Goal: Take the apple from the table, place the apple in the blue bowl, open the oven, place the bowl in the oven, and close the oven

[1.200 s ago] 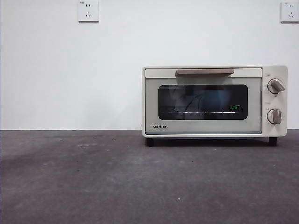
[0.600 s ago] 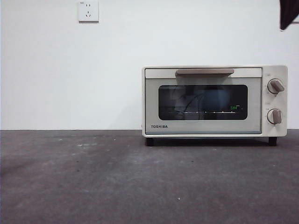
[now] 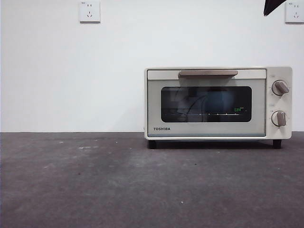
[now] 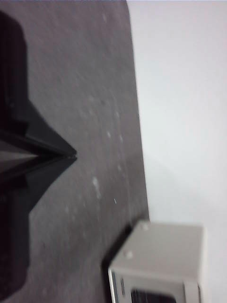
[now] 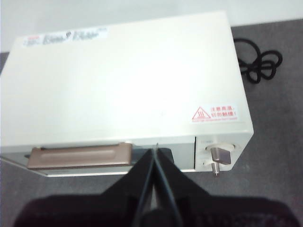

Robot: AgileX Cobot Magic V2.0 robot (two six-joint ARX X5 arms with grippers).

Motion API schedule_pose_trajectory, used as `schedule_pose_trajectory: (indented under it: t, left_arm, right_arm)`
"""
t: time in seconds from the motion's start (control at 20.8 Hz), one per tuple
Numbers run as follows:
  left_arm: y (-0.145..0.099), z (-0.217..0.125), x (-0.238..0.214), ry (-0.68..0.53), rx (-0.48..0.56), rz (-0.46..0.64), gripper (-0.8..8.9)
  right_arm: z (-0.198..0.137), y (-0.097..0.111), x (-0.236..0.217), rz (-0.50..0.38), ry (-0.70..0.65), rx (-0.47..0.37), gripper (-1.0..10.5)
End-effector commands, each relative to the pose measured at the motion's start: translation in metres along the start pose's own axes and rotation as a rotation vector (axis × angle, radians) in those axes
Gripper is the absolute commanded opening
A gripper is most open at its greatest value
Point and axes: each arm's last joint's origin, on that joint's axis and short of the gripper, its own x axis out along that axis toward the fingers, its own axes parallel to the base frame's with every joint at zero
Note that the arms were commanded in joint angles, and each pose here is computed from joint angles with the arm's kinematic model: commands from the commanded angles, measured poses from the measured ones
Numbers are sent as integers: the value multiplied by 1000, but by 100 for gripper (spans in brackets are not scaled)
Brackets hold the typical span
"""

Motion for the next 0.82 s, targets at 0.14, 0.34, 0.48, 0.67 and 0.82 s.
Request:
schedule_pose_trajectory:
  t: [0.14, 0.34, 0.48, 0.67, 0.82]
  left_arm:
    - [2, -13, 0, 104, -41, 63, -4]
    - [2, -15, 0, 125, -50, 65, -4]
    - [2, -14, 0, 123, -50, 64, -4]
    - [2, -14, 0, 122, -50, 64, -4]
    - [2, -15, 0, 131, -51, 64, -4]
  right_arm:
    - [0, 0, 4, -1, -7, -4, 1]
    - [0, 0, 4, 0, -7, -4, 1]
    - [0, 0, 4, 0, -7, -4, 1]
    - [0, 0, 4, 0, -7, -4, 1]
    - [0, 0, 4, 0, -7, -4, 1]
